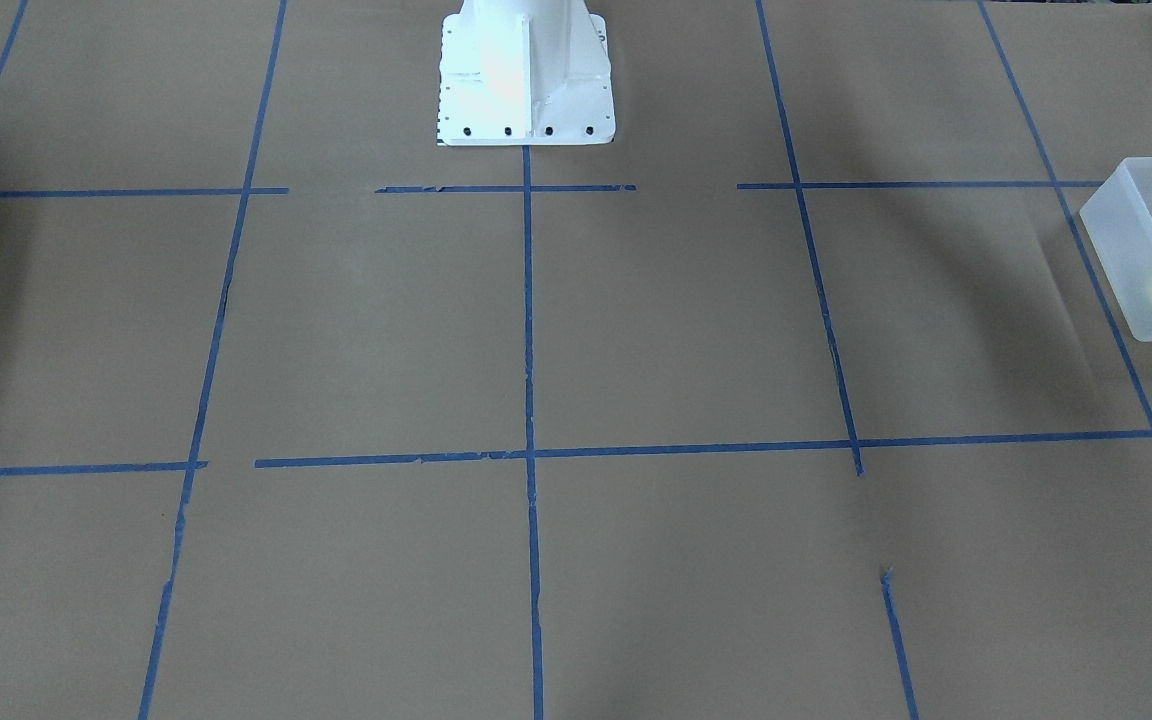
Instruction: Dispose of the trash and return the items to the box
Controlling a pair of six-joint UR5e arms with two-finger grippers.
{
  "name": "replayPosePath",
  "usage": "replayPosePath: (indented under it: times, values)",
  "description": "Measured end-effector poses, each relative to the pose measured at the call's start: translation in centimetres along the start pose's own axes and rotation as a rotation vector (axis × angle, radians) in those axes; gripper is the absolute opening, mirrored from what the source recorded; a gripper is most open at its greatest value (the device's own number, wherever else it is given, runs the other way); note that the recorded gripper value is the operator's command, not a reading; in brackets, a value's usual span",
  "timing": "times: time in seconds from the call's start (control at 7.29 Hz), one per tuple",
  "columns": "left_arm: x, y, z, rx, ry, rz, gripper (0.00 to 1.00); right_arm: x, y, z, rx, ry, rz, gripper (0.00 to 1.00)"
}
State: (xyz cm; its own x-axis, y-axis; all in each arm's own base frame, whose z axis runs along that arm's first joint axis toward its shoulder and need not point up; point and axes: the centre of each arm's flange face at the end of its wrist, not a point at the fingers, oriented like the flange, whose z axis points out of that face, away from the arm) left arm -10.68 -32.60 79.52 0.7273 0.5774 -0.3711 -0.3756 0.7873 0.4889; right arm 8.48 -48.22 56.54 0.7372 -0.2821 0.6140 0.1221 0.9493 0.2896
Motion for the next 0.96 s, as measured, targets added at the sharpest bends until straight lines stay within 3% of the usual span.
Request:
replayPosePath:
  times: [0.14,0.27,0.69,0.96]
  values:
    - [0.4,1.5,0.8,-0.003,0.013,-0.007,0.86,0.0,0.0,0.0,0.005,0.001,-0.005,1.00]
    - [0.6,2.2,1.1,-0.001,0.016,-0.007,1.00,-0.1,-0.1,0.0,0.007,0.001,-0.009,1.00]
    - [0.5,1.3,0.6,0.037,-0.013,0.008,1.00,-0.2,-0.1,0.1,0.007,0.001,-0.011,0.99]
    - [0.7,-2.9,-2.7,0.111,-0.045,-0.121,1.00,-0.4,-0.1,0.3,0.005,0.000,0.039,0.98]
